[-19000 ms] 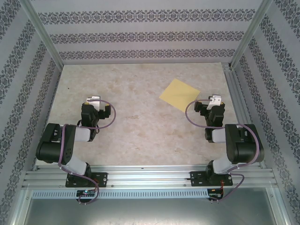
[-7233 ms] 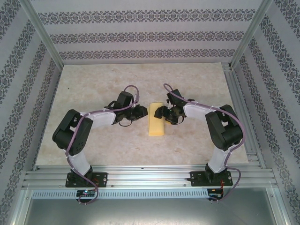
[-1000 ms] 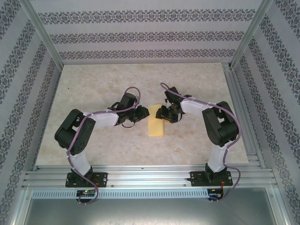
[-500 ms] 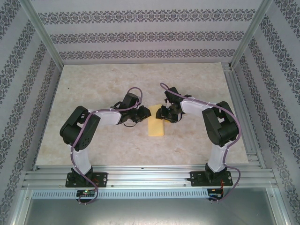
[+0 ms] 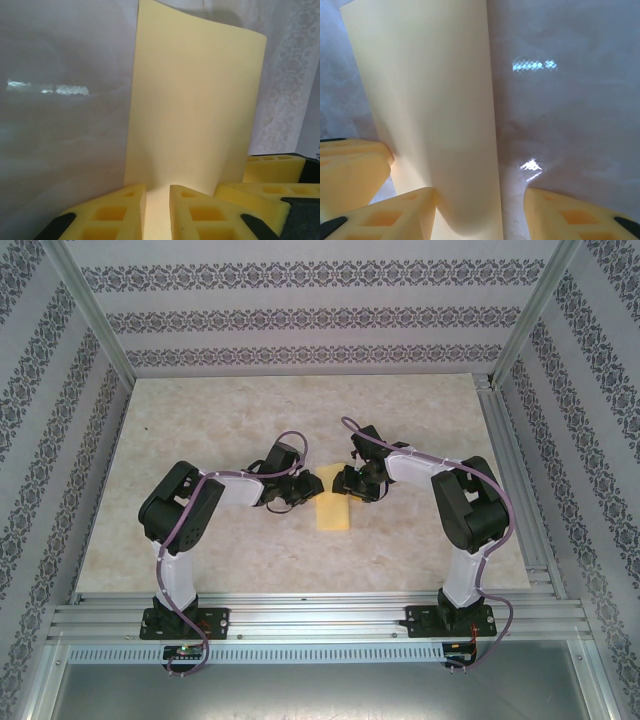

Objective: Fold a paper plane with a square sheet of paper (pick it up from the middle)
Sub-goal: Hold the square sheet of paper at the center of the table, then fold the square sheet of paper in half at the center of the table.

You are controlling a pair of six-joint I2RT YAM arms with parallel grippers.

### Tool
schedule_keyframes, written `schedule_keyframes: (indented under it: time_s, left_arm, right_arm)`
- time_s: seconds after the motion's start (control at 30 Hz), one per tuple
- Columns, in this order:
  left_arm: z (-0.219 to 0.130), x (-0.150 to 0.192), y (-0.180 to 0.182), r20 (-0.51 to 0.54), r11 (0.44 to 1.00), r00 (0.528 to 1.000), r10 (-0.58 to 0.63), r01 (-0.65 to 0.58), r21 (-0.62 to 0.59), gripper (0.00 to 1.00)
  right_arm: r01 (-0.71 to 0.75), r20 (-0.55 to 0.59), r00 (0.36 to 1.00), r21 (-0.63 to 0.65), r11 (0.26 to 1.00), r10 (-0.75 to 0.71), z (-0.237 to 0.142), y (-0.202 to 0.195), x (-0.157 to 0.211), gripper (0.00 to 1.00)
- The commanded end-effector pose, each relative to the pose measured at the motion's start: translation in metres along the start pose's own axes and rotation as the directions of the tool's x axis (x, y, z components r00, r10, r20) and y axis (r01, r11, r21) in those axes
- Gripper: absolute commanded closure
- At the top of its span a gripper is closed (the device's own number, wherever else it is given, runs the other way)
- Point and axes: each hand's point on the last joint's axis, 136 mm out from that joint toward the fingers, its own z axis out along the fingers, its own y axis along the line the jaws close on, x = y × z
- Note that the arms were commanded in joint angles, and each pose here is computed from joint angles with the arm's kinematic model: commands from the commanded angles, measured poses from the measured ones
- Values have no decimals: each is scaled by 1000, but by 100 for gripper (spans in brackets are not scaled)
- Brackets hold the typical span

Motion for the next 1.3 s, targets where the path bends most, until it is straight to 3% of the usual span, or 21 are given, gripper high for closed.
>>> schedule_keyframes:
  time_s: [0.0,0.4,0.47,0.73,1.27]
  left_arm:
    - [8,2,-5,-5,1000,1000,15,-15,18,79]
    - [8,8,8,-19,999,999,33,-34,-30,79]
    - [8,8,9,-20,999,999,36,-37,-33,79]
    - [8,8,8,-23,998,999,43,-43,-37,79]
    - [10,9,10,-30,998,999,44,-45,-44,80]
  right_arm:
    - [13,9,1000,61,998,-14,5,-9,-1,49]
    - [45,123,992,-32,998,-40,-47,16,-20,44]
    - [55,133,990,-88,995,-43,-54,24,-20,48]
    - [59,91,995,-281,958,-35,-45,54,-14,76]
    - [-8,-1,1000,-185,983,8,-1,11,2,76]
